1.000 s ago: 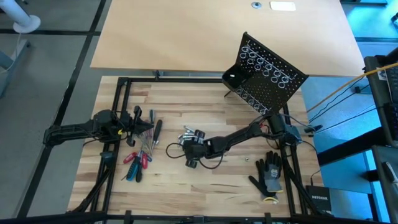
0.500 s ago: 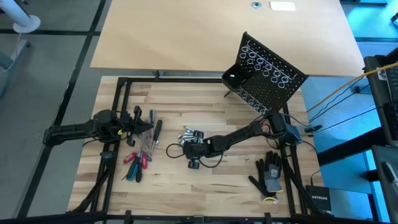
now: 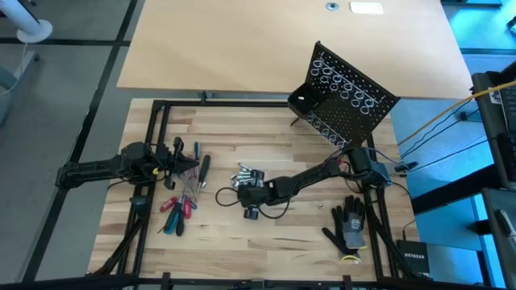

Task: Hang tools onto peg board
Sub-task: Put the socket into the black pegboard bin

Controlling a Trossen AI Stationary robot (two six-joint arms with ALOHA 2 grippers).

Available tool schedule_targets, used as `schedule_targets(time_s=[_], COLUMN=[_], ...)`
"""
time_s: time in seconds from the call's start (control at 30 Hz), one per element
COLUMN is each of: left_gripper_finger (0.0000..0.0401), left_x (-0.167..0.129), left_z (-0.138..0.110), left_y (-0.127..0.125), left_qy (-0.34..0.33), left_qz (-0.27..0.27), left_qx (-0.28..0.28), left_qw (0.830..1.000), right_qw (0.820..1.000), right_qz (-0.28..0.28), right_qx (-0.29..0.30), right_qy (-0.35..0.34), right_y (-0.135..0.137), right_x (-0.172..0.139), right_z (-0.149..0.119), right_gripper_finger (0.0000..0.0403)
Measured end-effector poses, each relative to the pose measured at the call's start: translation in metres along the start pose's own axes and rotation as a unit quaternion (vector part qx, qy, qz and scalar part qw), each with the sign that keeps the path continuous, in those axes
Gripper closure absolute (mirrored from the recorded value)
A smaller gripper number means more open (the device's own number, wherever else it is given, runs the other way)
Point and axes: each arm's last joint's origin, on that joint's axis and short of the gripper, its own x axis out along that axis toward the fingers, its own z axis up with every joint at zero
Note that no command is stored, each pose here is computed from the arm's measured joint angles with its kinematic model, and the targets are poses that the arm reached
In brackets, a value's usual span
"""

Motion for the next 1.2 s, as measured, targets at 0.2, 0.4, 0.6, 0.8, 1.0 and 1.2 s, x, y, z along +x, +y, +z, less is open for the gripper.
schedule_targets(time_s=[0.2, 0.4, 0.6, 0.8, 1.0, 1.2], left_gripper_finger=[0.04, 0.04, 0.04, 0.04, 0.04, 0.04], left_x=[0.0, 0.0, 0.0, 0.0, 0.0, 0.0], left_z=[0.0, 0.0, 0.0, 0.0, 0.0, 0.0], left_y=[0.0, 0.0, 0.0, 0.0, 0.0, 0.0], left_qy=[0.0, 0.0, 0.0, 0.0, 0.0, 0.0], left_qz=[0.0, 0.0, 0.0, 0.0, 0.0, 0.0], left_qx=[0.001, 0.0, 0.0, 0.001, 0.001, 0.001], left_qw=[1.0, 1.0, 1.0, 1.0, 1.0, 1.0], right_qw=[1.0, 0.998, 0.991, 0.971, 0.929, 0.899], right_qz=[0.001, -0.023, -0.086, -0.18, -0.313, -0.386], right_qx=[0.001, 0.0, 0.001, 0.033, 0.063, 0.094], right_qy=[-0.01, -0.057, -0.103, -0.156, -0.188, -0.183], right_y=[-0.002, 0.004, 0.003, -0.017, -0.049, -0.091], right_x=[-0.017, -0.058, -0.115, -0.172, -0.22, -0.244], right_z=[0.007, 0.024, 0.036, 0.045, 0.047, 0.047], right_gripper_finger=[0.0342, 0.034, 0.0339, 0.0339, 0.0339, 0.0339])
